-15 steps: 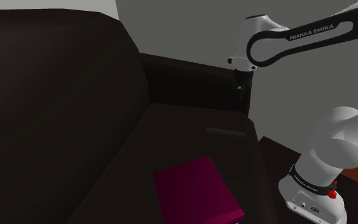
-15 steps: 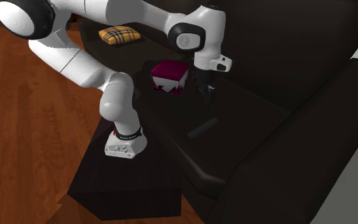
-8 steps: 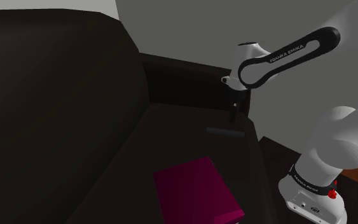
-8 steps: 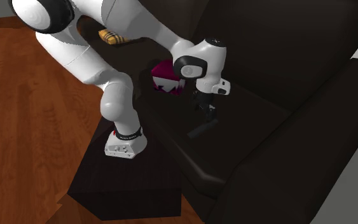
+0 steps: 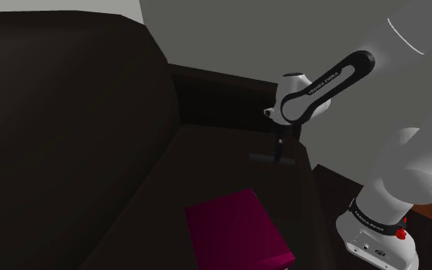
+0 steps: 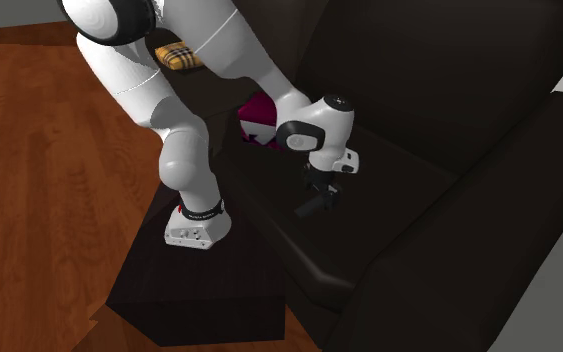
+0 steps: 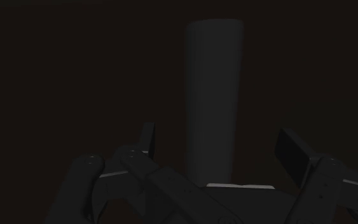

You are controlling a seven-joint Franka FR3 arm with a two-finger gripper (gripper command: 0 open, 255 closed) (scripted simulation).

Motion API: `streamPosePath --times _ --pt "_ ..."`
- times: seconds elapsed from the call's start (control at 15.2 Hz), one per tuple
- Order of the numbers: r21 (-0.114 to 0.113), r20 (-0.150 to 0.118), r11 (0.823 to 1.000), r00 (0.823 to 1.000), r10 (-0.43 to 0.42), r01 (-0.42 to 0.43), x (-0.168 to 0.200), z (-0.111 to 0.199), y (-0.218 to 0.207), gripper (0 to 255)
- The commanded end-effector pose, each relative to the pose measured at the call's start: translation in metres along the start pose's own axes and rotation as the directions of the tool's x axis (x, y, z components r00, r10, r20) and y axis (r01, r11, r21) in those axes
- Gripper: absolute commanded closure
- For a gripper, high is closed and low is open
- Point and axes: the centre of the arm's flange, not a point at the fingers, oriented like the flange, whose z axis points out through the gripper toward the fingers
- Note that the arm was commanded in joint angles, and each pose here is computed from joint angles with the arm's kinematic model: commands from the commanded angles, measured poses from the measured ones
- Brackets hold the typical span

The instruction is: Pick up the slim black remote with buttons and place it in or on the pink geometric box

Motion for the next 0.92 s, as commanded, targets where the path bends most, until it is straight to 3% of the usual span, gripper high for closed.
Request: streamPosePath --times 0.0,0.59,0.66,0.86 --pt "0.0 -0.001 1.0 1.0 0.0 0.0 0.0 0.0104 -0.0008 0" --pt "0.0 -0.001 1.0 1.0 0.0 0.0 0.0 0.0186 -0.0008 0" --pt "0.0 -0.001 1.0 1.0 0.0 0.0 0.0 0.0186 -0.0008 255" --pt "0.0 -0.001 1.0 1.0 0.0 0.0 -0.0004 0.0192 -0.0005 255"
